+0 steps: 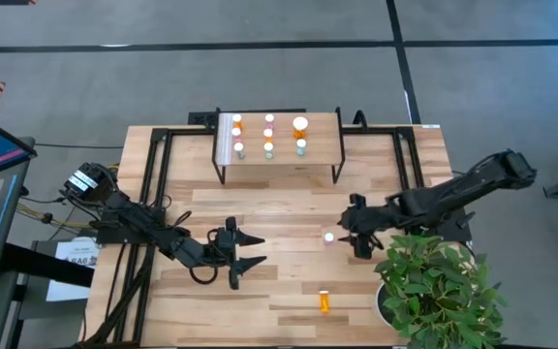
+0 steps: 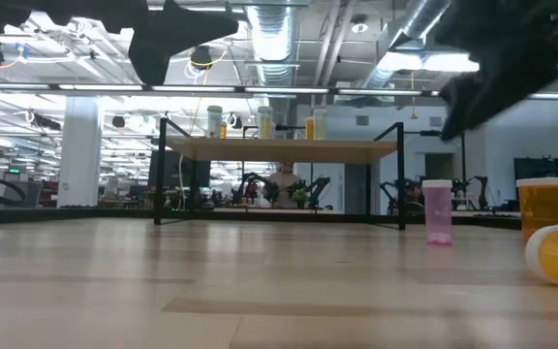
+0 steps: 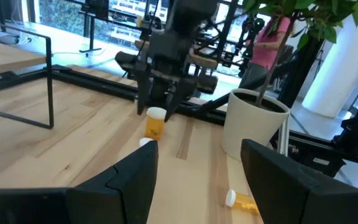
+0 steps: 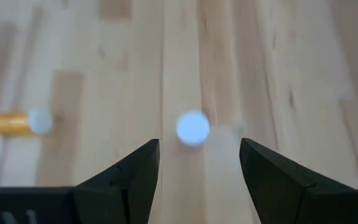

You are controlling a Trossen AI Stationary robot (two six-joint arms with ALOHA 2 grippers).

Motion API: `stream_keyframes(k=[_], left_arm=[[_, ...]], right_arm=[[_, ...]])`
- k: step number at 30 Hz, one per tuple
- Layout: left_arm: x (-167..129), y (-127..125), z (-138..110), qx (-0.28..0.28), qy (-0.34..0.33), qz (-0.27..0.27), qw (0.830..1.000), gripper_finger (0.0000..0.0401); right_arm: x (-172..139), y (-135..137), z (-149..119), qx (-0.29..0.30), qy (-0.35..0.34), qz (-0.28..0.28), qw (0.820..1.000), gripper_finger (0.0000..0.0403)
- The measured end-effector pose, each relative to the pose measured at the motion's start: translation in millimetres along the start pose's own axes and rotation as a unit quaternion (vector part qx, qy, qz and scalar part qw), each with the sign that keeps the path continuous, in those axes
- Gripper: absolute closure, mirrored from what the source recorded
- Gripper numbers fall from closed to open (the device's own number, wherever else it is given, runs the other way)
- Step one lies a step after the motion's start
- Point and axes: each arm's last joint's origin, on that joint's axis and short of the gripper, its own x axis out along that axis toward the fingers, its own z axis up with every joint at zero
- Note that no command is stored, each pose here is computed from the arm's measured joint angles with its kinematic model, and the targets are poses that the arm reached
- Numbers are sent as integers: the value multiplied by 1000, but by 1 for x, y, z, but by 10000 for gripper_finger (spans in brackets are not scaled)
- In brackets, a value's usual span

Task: Pick and place medicine bottles onto shelf by color
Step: Put the large orange pill bottle on the shelf

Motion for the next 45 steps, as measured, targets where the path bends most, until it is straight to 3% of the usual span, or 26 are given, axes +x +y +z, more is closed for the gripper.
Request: stream_keyframes(k=[6,11,18,23,30,45], left_arm=[[0,1,-2,0,7,2,1000,183],[0,1,-3,4,11,5,1000,183],[2,4,-2,-1,10,14,1000,183],[5,9,-1,-7,9,25,1000,183],[8,13,0,-16,13,19,1000,183],[9,13,-1,-14,21,8,1000,183]], right_arm=[[4,-7,-10,18,60,-25,998,158],[-15,-12,-14,27,57,-28,998,158],[-42,-19,-38,75,126,-52,988,158],[-51,-12,-43,79,127,-29,988,158],[-45,-1,-44,53,138,-14,989,158],[-12,-10,-41,65,207,-64,974,158]])
